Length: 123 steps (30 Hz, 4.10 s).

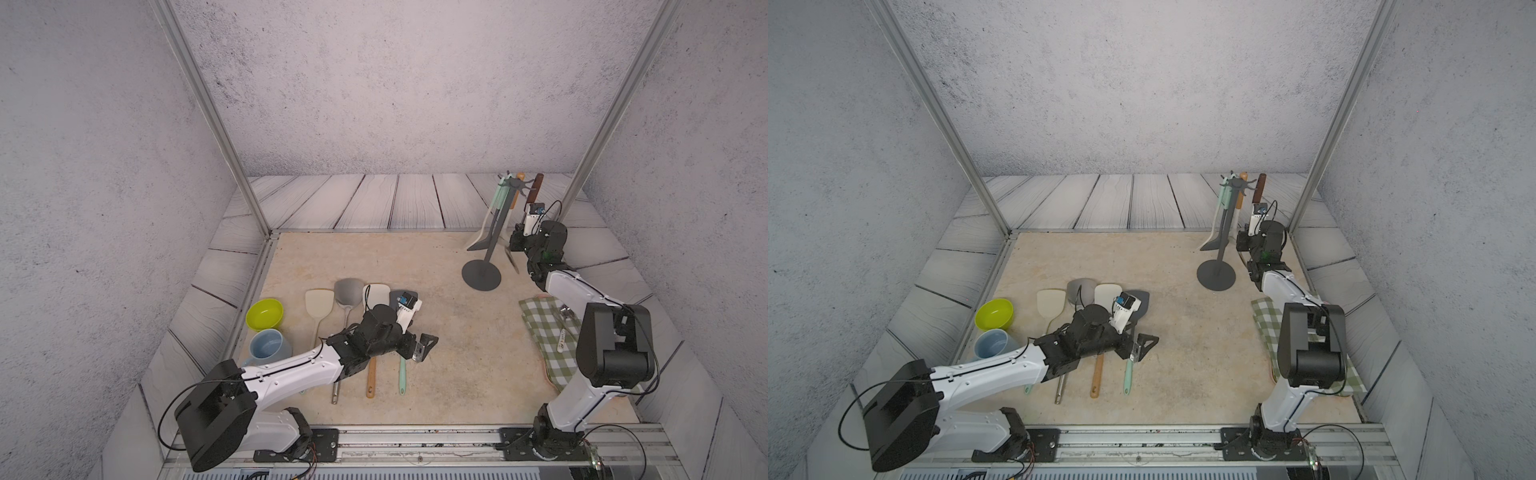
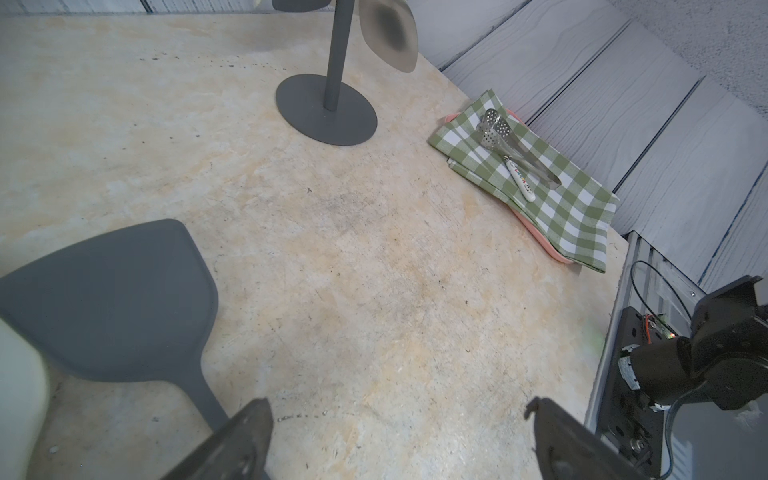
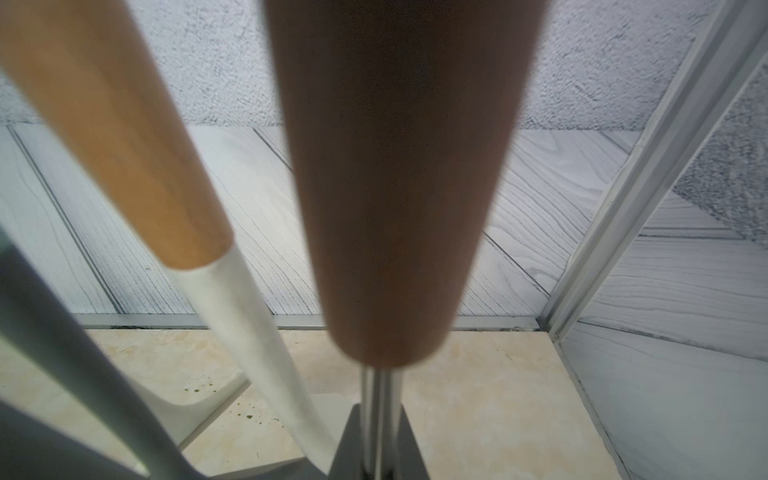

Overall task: Take the spatula off the kitchen utensil rack
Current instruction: Take off the spatula from the rack, then place the spatula at the center of the board.

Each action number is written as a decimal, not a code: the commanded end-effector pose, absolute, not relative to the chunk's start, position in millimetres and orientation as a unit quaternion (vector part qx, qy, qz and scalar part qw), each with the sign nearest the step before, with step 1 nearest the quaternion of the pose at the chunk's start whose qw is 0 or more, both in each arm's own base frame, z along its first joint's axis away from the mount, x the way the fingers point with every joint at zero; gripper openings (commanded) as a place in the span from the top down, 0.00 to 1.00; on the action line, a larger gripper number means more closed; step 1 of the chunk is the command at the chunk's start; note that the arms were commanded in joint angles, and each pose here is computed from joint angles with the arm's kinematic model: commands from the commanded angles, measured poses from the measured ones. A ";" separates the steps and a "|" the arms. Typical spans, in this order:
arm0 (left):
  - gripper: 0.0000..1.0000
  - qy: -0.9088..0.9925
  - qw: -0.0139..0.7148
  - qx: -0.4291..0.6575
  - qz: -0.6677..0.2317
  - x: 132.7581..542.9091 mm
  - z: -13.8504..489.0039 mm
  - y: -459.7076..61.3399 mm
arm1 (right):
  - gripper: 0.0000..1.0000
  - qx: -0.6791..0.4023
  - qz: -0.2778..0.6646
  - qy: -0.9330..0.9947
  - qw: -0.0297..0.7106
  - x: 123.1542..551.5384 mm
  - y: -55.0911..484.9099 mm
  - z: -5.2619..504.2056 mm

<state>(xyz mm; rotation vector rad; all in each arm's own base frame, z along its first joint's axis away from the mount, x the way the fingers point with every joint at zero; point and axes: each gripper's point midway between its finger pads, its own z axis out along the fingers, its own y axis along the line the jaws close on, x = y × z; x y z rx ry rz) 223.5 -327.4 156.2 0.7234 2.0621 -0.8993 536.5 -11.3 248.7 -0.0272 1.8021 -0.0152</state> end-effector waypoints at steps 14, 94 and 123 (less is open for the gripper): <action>0.01 0.800 0.399 0.279 -0.351 226.0 174.4 -326.8 | 1.00 0.113 -0.083 0.759 0.636 433.1 -55.6 309.2; 0.60 0.916 0.134 0.250 -0.284 245.3 239.4 -251.1 | 1.00 -0.599 -0.103 0.633 0.479 283.5 278.3 183.9; 1.00 0.892 0.231 0.165 -0.350 265.4 263.2 -273.0 | 0.31 -0.436 -0.089 0.725 0.525 289.6 242.2 215.7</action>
